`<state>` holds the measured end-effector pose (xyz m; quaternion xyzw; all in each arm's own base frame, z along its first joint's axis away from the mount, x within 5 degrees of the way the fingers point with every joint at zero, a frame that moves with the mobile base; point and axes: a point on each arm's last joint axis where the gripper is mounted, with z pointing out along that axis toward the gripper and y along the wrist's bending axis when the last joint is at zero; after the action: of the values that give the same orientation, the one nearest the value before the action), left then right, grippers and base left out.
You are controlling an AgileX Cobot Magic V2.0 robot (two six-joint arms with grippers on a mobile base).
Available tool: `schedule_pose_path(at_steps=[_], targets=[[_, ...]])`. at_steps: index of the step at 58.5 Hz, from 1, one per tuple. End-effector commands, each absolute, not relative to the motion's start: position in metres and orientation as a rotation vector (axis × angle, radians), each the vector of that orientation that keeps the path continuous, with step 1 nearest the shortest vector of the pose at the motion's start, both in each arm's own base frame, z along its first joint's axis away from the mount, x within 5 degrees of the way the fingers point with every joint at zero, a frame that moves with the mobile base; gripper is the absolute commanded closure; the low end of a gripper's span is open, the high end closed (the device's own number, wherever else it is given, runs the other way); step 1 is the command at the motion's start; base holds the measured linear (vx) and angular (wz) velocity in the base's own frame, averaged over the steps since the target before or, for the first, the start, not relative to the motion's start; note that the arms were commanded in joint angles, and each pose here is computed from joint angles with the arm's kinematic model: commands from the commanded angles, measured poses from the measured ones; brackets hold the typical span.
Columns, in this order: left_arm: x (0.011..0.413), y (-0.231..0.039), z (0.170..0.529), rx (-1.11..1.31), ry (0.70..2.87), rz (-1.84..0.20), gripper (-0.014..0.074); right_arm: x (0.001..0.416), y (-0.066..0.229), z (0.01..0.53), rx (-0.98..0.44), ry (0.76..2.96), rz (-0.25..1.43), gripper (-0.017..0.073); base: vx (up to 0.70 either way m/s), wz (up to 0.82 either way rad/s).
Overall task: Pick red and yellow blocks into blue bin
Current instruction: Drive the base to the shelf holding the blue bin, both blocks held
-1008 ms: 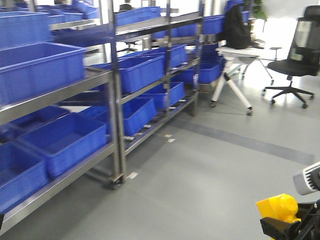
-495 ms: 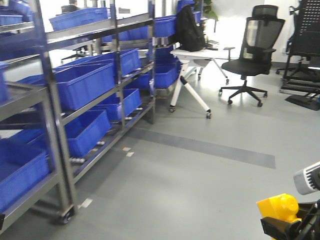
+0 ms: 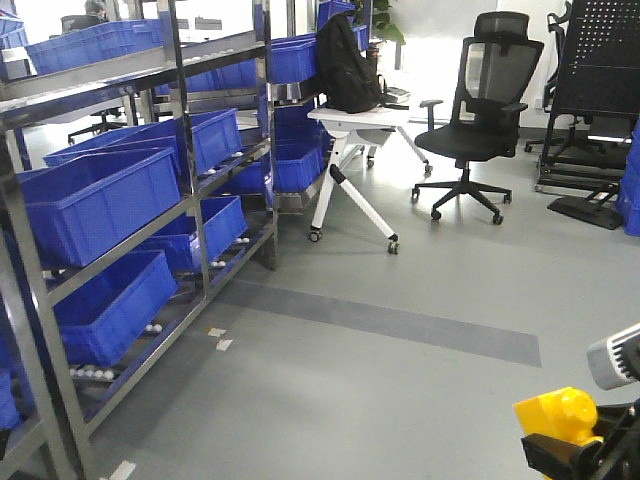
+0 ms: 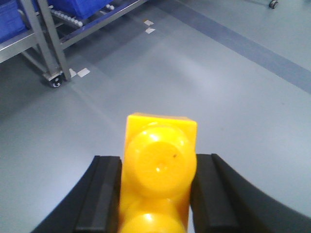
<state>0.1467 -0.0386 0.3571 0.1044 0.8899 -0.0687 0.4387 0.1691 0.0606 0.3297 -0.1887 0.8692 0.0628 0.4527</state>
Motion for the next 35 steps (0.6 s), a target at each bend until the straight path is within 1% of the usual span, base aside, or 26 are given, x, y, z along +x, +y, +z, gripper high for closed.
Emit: schedule_pose_path(at_steps=[1,35], targets=[[0.1478,-0.0402,0.3706,0.249,2.116,-0.193,0.0353,0.1710,0.0611,0.3469,-0.453,2.031,0.155,0.0305,0.43,-0.04],[0.1478,-0.0402,0.3706,0.249,2.116,-0.193,0.0353,0.1710,0.0611,0.3469,-0.453,2.031,0.155,0.0305,0.44,0.00]])
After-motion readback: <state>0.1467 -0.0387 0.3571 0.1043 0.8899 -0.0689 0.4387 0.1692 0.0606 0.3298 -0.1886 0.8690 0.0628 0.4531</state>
